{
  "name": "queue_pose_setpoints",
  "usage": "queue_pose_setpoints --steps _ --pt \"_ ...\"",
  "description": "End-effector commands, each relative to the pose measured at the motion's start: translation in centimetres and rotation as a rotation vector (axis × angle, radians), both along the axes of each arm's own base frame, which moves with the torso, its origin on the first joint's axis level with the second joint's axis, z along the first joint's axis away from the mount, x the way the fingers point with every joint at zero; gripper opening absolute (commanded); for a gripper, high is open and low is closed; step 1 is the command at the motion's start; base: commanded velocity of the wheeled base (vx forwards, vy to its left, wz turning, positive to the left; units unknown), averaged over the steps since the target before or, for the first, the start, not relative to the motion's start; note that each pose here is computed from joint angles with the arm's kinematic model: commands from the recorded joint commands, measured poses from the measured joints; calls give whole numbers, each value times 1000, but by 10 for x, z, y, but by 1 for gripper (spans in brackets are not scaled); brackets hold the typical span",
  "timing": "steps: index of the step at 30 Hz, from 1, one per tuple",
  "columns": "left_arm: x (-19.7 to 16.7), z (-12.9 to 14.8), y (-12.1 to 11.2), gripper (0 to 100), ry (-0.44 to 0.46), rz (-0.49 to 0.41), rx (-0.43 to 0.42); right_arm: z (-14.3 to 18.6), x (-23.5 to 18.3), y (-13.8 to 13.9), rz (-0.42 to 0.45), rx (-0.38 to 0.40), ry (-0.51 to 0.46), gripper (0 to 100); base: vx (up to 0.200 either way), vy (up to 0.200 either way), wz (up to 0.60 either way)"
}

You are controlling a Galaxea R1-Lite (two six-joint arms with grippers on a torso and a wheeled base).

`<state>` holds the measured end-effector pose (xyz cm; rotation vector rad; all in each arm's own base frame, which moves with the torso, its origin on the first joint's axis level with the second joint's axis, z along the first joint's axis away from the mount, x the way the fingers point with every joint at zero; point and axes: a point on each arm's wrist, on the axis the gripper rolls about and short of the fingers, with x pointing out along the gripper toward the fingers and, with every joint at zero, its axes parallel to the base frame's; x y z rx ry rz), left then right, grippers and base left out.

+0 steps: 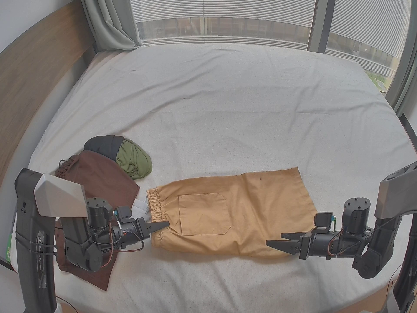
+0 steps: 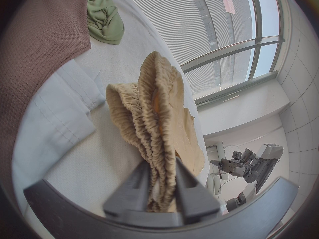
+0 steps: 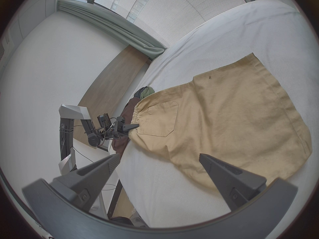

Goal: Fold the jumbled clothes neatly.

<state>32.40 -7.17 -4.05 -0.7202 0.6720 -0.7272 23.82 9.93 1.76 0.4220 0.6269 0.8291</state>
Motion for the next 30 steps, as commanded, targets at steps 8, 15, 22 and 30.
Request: queue_pose_setpoints --steps 8,15,22,30 --pt "4 4 3 0 30 24 -45 -3 4 0 -6 -1 -1 100 0 0 0" --pt "9 6 4 0 12 24 -52 -10 8 -1 -15 -9 19 100 0 0 0" --pt "11 12 8 0 -7 34 -54 -11 7 1 -6 -10 22 100 0 0 0" --pt "11 27 21 0 -44 37 -72 -11 10 1 -10 -7 13 100 0 0 0"
